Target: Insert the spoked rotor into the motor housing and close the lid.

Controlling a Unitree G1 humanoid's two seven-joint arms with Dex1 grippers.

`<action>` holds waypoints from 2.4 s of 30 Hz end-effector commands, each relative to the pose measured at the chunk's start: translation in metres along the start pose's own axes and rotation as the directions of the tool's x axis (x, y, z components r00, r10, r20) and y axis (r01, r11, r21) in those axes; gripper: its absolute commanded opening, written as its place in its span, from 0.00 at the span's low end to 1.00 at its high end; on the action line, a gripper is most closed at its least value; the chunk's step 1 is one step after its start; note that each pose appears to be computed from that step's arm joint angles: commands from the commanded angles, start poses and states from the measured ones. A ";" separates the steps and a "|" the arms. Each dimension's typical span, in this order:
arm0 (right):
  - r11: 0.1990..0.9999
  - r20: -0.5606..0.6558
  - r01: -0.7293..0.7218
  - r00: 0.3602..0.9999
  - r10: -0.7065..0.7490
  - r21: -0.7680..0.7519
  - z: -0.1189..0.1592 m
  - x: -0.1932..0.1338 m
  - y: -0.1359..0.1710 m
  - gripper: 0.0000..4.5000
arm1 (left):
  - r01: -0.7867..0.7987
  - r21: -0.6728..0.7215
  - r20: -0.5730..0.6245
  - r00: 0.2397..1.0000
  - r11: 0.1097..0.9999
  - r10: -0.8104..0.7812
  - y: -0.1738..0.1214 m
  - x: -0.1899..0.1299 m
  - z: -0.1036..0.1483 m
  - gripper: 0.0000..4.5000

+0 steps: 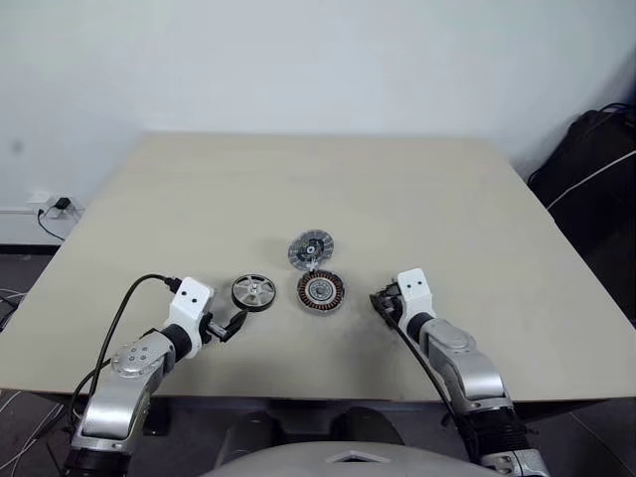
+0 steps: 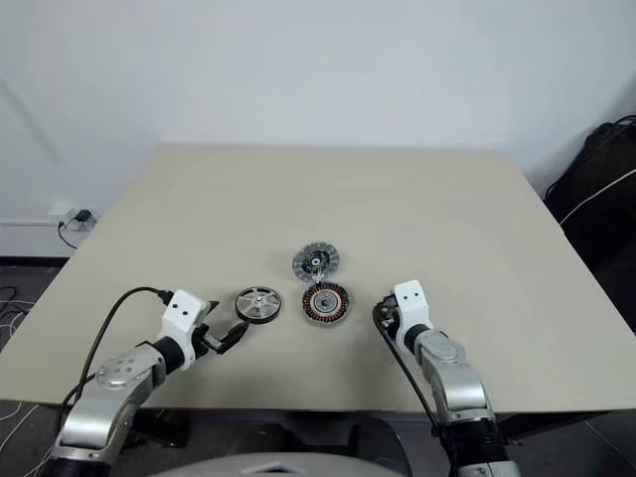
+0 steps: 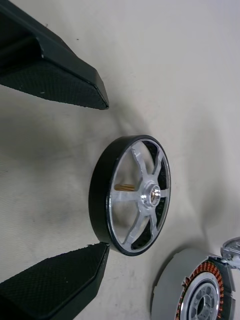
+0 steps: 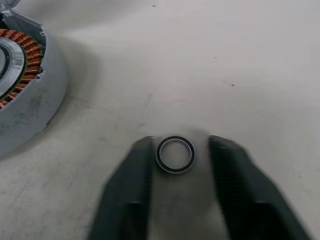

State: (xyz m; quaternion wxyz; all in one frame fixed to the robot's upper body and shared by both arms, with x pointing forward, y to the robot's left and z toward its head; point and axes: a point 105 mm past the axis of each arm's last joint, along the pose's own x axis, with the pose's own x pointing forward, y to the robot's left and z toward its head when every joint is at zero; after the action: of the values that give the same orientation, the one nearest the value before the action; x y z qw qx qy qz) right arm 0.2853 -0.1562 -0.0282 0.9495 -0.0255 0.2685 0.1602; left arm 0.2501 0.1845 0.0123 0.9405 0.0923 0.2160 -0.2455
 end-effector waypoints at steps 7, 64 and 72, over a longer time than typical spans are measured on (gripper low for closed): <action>0.997 0.055 -0.058 0.997 0.061 -0.057 0.020 -0.011 0.011 0.15 | -0.004 0.022 0.038 0.999 1.000 0.004 0.001 0.001 0.011 1.00; 0.926 0.044 -0.353 0.931 0.362 -0.136 0.048 0.024 0.098 0.15 | 0.011 -0.032 0.070 0.997 0.999 -0.009 -0.013 0.010 0.013 1.00; 0.920 0.082 -0.363 0.922 0.378 -0.149 0.059 0.019 0.100 0.74 | 0.008 -0.035 0.069 0.998 0.999 -0.006 -0.013 0.009 0.012 1.00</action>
State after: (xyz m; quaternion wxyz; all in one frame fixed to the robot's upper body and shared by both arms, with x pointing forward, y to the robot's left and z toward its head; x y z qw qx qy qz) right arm 0.2935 -0.0462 -0.0008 0.9043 -0.0309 0.2325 0.3566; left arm 0.2525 0.1691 0.0108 0.9450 0.0662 0.2055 -0.2458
